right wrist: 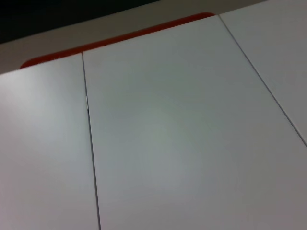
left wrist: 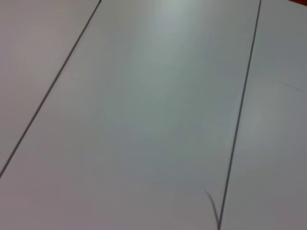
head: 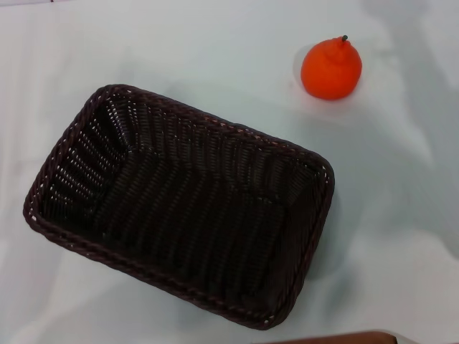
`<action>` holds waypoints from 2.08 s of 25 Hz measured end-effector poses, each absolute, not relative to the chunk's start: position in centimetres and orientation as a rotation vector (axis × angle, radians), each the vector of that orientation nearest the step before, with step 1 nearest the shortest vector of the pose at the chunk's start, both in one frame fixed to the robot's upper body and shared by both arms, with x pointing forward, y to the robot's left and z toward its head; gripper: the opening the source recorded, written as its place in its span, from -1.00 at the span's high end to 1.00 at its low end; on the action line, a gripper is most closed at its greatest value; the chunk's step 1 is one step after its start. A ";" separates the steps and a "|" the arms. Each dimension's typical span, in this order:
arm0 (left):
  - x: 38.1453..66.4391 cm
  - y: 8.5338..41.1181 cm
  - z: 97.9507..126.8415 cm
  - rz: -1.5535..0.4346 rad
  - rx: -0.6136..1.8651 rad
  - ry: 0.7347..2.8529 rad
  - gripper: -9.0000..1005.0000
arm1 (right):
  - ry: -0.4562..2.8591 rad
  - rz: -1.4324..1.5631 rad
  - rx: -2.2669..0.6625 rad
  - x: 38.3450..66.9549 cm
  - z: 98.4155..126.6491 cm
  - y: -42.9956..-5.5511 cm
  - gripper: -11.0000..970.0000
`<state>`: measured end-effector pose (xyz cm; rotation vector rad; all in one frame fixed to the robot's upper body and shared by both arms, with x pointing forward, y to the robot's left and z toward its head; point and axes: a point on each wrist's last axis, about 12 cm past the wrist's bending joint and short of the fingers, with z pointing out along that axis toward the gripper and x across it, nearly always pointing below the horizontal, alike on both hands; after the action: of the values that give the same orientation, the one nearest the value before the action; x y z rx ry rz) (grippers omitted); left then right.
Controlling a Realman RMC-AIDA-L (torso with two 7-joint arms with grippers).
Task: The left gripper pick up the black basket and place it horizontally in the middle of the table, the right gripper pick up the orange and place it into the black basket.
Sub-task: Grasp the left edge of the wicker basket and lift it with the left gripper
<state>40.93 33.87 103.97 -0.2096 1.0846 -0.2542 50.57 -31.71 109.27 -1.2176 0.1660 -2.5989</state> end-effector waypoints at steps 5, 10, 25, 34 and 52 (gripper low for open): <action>41.2 33.8 104.1 -0.260 -0.199 1.081 -0.68 | 0.217 -2.564 -1.248 50.2 108.7 -31.9 -0.77; 41.2 33.8 104.1 -0.259 -0.203 1.079 -0.68 | 0.231 -2.567 -1.214 50.2 109.0 -32.3 -0.77; 42.0 35.8 105.7 -0.463 -0.087 1.137 -0.68 | 0.295 -2.522 -1.218 48.6 108.2 -33.3 -0.77; 43.3 41.4 116.1 -0.684 0.264 1.532 -0.68 | 0.326 -2.522 -1.231 48.1 108.0 -33.9 -0.77; 49.8 32.9 124.2 -0.517 0.648 2.446 -0.68 | 0.355 -2.459 -1.228 48.7 107.9 -33.7 -0.77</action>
<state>49.77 32.89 124.22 0.6479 2.4457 -0.5170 48.66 -33.75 107.94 -1.2277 0.3550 -2.4587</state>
